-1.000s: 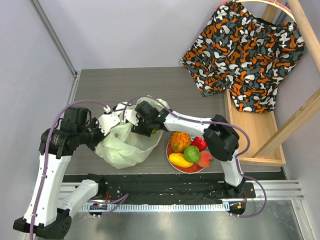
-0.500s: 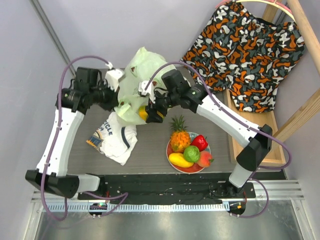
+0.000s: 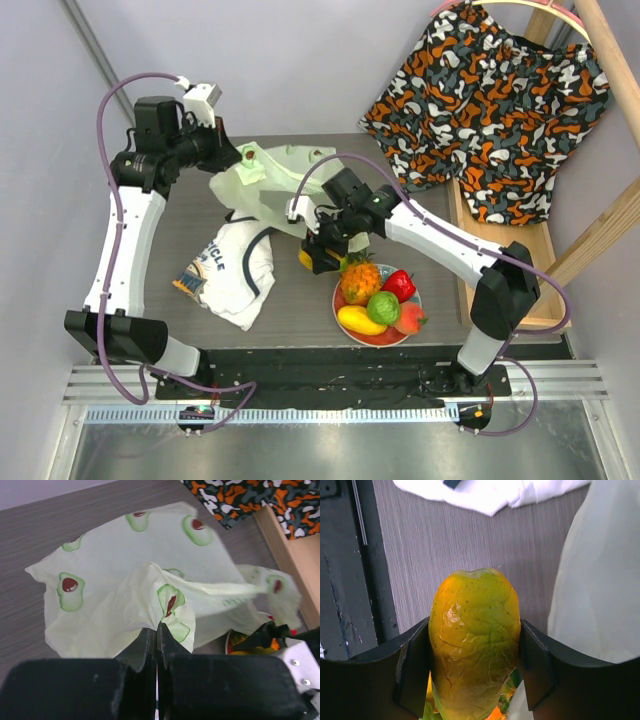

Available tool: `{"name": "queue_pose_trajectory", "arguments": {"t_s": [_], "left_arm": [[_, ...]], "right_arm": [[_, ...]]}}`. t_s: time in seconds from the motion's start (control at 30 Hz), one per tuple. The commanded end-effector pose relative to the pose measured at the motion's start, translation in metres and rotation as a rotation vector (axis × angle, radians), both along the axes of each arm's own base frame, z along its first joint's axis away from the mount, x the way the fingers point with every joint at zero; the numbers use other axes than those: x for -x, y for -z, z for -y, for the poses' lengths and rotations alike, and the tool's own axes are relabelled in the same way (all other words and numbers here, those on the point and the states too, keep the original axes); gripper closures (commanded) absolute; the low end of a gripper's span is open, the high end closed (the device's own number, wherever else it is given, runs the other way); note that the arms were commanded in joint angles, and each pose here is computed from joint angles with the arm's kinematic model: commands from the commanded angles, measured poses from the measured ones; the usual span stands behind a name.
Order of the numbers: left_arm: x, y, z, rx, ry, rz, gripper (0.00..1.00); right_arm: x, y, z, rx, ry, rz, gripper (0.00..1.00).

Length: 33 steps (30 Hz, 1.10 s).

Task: Take the fake fruits out of the plastic bag
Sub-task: Place the fake fruit on the plate.

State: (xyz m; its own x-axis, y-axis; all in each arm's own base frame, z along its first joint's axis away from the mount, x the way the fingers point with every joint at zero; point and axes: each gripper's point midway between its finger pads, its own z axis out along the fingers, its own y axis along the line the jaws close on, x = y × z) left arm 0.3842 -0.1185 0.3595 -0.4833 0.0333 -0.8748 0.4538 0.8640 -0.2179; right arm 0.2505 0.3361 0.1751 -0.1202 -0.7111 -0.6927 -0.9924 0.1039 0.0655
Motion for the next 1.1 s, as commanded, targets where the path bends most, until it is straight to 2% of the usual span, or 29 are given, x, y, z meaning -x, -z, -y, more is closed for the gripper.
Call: {"name": "queue_pose_trajectory", "arguments": {"t_s": [0.0, 0.17, 0.3, 0.33, 0.37, 0.43, 0.47, 0.5, 0.53, 0.6, 0.63, 0.67, 0.73, 0.77, 0.87, 0.93, 1.07], "left_arm": [[0.022, -0.045, 0.025, 0.149, 0.132, 0.09, 1.0], [0.029, -0.027, 0.025, 0.168, 0.116, 0.039, 1.0], [-0.001, -0.018, 0.019, 0.134, 0.063, 0.042, 1.0], [-0.007, -0.032, 0.018, 0.13, 0.053, 0.077, 1.0], [-0.022, -0.025, 0.017, 0.121, 0.035, 0.058, 1.0], [-0.031, -0.043, 0.018, 0.119, 0.043, 0.104, 0.98], [-0.038, -0.04, 0.02, 0.117, 0.051, 0.095, 0.93], [-0.039, -0.044, 0.02, 0.118, 0.054, 0.105, 0.77], [-0.04, -0.05, 0.02, 0.12, 0.054, 0.119, 0.72], [-0.033, -0.059, 0.019, 0.12, 0.054, 0.142, 0.57], [-0.03, -0.057, 0.018, 0.115, 0.053, 0.142, 0.53], [-0.026, -0.058, 0.016, 0.106, 0.05, 0.148, 0.44], [-0.013, -0.061, 0.009, 0.086, 0.025, 0.17, 0.38], [-0.007, -0.061, 0.007, 0.076, 0.021, 0.173, 0.33], [0.014, -0.064, 0.002, 0.064, 0.019, 0.192, 0.27], [0.028, -0.063, -0.001, 0.068, 0.015, 0.195, 0.26], [0.043, -0.061, -0.013, 0.099, -0.002, 0.187, 0.26]], "right_arm": [[-0.006, 0.004, 0.008, 0.012, 0.041, 0.031, 0.65], [-0.005, 0.007, 0.002, -0.009, 0.029, -0.026, 0.65], [0.002, -0.022, -0.008, -0.067, -0.078, -0.004, 0.66], [0.007, -0.035, -0.003, -0.066, -0.099, 0.007, 0.66], [0.009, -0.041, 0.0, -0.067, -0.121, 0.03, 0.66], [0.019, -0.039, 0.017, -0.023, -0.192, 0.075, 0.66], [0.027, -0.046, 0.027, -0.018, -0.217, 0.112, 0.66], [0.034, -0.045, 0.037, -0.003, -0.241, 0.135, 0.66], [0.044, -0.023, 0.055, 0.064, -0.285, 0.141, 0.66], [0.064, -0.025, 0.079, 0.085, -0.335, 0.214, 0.66], [0.077, -0.001, 0.098, 0.155, -0.369, 0.21, 0.67], [0.09, -0.011, 0.108, 0.142, -0.394, 0.277, 0.66], [0.107, 0.011, 0.13, 0.195, -0.42, 0.3, 0.66], [0.117, 0.005, 0.135, 0.171, -0.438, 0.364, 0.65], [0.128, 0.02, 0.148, 0.194, -0.459, 0.441, 0.65], [0.134, 0.026, 0.152, 0.189, -0.479, 0.516, 0.65], [0.118, 0.018, 0.157, 0.207, -0.398, 0.627, 0.65]]}}
